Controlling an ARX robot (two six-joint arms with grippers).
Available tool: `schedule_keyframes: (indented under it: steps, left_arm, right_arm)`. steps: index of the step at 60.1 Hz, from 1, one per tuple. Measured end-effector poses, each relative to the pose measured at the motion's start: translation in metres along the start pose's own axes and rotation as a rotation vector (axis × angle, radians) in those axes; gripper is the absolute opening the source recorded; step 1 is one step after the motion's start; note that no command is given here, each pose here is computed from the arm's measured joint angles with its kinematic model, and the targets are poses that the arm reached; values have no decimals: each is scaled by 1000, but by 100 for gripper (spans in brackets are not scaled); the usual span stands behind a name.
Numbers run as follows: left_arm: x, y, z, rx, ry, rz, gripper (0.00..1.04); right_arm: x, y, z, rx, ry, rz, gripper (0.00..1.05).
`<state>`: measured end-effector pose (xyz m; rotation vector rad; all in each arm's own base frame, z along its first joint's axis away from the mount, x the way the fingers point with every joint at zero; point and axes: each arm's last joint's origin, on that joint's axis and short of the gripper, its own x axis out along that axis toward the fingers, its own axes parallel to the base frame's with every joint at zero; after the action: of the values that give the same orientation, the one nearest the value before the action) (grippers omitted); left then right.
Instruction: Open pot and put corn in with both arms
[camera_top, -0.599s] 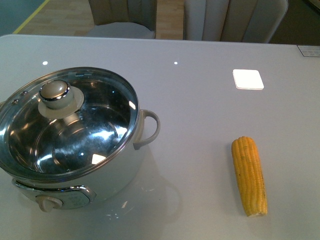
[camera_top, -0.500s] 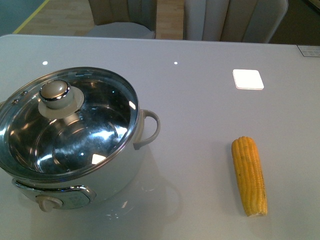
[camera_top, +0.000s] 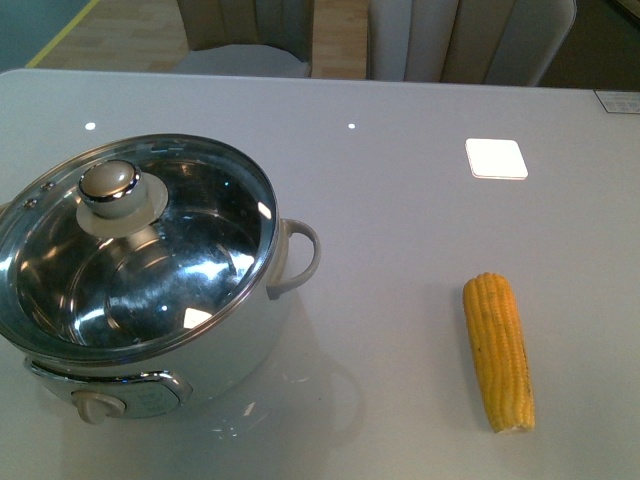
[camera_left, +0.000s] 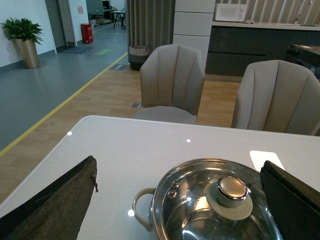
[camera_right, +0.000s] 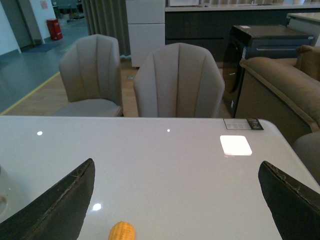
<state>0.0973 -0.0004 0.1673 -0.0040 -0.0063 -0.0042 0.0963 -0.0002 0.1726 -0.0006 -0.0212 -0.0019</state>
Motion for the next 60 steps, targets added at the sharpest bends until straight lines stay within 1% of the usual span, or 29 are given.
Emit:
schedule_keyframes:
  steps: [2, 5, 7, 9, 10, 13, 20, 23, 28, 33, 42, 51, 60]
  left_arm:
    - [0, 0, 0, 0, 7, -1, 98]
    - [0, 0, -1, 0, 163, -4, 98]
    - [2, -1, 2, 2, 307, -4, 98]
    - [5, -2, 3, 4, 379, -9, 98]
    - [7, -2, 4, 5, 406, -12, 98]
    - [14, -3, 8, 11, 431, -16, 98]
    - [38, -8, 25, 29, 361, -34, 98]
    - [49, -10, 29, 32, 348, -44, 98]
    - [69, -14, 27, 21, 350, -74, 98]
    - [91, -21, 19, 6, 367, -100, 98]
    - [127, -39, -5, 16, 397, -133, 98]
    - [150, -56, -26, 35, 433, -166, 98]
    - [166, -66, -44, 47, 467, -174, 98]
  right_arm:
    - [0, 0, 0, 0, 0, 0, 96]
    - [0, 0, 0, 0, 0, 0, 96]
    - [0, 0, 0, 0, 0, 0, 96]
    - [0, 0, 0, 0, -1, 0, 96]
    - [0, 0, 0, 0, -1, 0, 96]
    - [0, 0, 0, 0, -1, 0, 96]
    - [0, 0, 0, 0, -1, 0, 96]
    - [0, 0, 0, 0, -1, 0, 96]
    - [0, 0, 0, 0, -1, 0, 96]
    - [0, 0, 0, 0, -1, 0, 96]
    - [0, 0, 0, 0, -1, 0, 96]
    - [0, 0, 0, 0, -1, 0, 96]
    - [0, 0, 0, 0, -1, 0, 96]
